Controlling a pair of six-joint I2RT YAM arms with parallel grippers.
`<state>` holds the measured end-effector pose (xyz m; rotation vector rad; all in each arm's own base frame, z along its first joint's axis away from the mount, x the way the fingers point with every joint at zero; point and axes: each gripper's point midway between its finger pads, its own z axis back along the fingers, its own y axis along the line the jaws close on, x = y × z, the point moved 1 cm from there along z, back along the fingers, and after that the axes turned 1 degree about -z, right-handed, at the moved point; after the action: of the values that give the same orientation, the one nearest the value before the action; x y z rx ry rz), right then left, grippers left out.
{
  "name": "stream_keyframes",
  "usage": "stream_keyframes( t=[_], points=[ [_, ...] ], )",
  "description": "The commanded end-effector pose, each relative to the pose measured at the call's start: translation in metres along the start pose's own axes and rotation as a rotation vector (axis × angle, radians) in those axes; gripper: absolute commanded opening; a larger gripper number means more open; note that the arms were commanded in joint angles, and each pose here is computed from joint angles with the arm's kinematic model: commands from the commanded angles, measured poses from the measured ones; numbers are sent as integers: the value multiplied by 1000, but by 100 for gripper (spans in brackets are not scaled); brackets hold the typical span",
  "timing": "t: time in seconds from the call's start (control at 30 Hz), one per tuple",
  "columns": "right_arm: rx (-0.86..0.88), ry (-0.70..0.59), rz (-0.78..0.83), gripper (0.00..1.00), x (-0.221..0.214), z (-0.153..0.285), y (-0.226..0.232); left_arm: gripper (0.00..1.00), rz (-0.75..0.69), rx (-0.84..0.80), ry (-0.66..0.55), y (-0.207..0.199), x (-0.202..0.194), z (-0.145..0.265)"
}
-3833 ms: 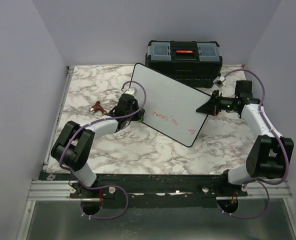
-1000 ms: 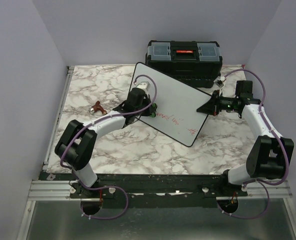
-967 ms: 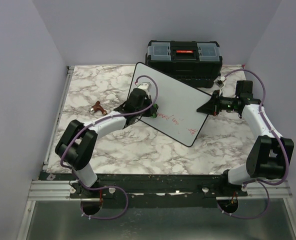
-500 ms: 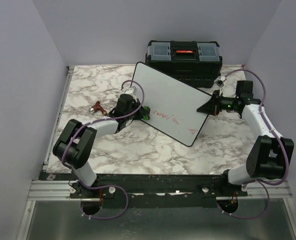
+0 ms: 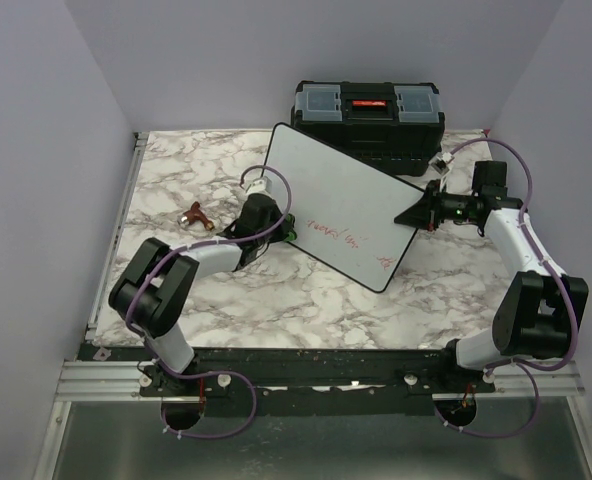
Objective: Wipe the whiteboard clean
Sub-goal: Erase the whiteboard at the whiteboard stand.
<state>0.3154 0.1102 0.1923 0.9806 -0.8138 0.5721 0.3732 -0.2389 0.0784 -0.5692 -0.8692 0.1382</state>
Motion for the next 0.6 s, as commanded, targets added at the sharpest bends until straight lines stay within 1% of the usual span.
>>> stream_keyframes(
  t=[0.0,0.2,0.4,0.57],
  points=[
    [91,68,-96,1,-27,-10,27,0,8,-41,80,-37,-41,-13],
    [96,68,-95,1,-27,-9,28,0,15,-106,46,-77,-44,-16],
    [95,67,-94,1,-26,-9,28,0,2,-161,-31,-117,-22,-8],
    [95,67,-94,1,-26,-9,28,0,-32,-151,-112,-125,4,3]
  ],
)
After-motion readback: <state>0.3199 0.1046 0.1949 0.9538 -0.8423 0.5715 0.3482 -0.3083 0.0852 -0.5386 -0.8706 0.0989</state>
